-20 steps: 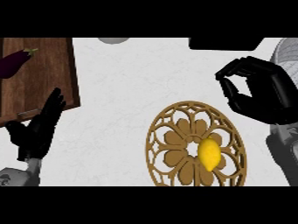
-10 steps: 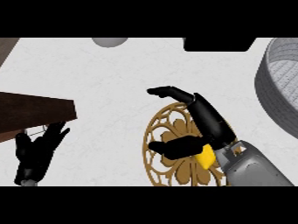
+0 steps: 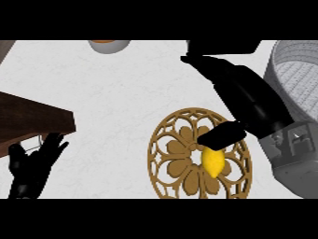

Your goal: Pick the lemon from the placemat and place it in the basket

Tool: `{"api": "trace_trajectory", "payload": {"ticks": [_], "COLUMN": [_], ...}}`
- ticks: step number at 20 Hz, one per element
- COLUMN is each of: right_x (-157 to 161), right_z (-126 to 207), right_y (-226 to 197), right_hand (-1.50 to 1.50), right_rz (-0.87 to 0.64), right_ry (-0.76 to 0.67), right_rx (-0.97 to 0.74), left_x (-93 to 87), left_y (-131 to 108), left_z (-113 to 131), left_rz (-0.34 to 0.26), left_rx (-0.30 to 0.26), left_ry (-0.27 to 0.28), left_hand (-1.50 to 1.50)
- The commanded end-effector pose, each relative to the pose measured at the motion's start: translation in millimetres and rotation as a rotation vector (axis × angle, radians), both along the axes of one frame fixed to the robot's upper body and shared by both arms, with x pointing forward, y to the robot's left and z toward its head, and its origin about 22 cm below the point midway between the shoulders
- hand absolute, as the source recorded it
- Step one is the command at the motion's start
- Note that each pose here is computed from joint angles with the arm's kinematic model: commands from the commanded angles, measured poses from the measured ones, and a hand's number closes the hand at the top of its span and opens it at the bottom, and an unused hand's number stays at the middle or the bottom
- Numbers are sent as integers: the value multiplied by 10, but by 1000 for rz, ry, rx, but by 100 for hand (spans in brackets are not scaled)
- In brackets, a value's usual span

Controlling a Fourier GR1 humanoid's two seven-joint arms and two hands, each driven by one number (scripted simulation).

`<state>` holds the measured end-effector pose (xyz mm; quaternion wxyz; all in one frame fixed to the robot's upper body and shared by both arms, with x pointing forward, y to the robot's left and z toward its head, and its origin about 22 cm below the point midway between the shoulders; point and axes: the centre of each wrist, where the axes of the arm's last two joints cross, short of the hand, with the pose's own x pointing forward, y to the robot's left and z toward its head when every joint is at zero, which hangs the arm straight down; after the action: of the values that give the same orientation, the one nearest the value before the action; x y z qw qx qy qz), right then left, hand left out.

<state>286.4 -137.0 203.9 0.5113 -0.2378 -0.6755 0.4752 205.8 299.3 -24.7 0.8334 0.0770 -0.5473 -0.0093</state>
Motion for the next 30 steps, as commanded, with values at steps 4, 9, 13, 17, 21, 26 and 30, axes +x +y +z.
{"api": "trace_trajectory", "payload": {"ticks": [4, 9, 13, 17, 21, 26, 30], "right_x": [-150, -156, -224, -247, -292, -386, -362], "right_z": [856, 1028, 1187, 1323, 1289, 910, 767], "right_y": [-82, -180, -239, -309, -273, -269, -220], "right_hand": [-150, -150, -150, -150, -150, -150, -150], "right_rz": [-33, 16, 0, -7, -1, 8, 9], "right_ry": [90, 271, 300, 333, 361, 377, 378], "right_rx": [-304, -457, -510, -490, -468, -410, -391], "left_x": [-231, -210, -275, -226, -129, -161, -95], "left_y": [41, -35, -128, 22, -35, -27, -3], "left_z": [-213, -228, -308, -229, -203, -236, -152], "left_rz": [28, 34, 22, 25, 29, 19, 5], "left_rx": [5, -18, -12, -1, 7, -16, -2], "left_ry": [158, 152, 155, 153, 158, 153, 146], "left_hand": [0, 0, 0, 0, 0, 0, 0]}}
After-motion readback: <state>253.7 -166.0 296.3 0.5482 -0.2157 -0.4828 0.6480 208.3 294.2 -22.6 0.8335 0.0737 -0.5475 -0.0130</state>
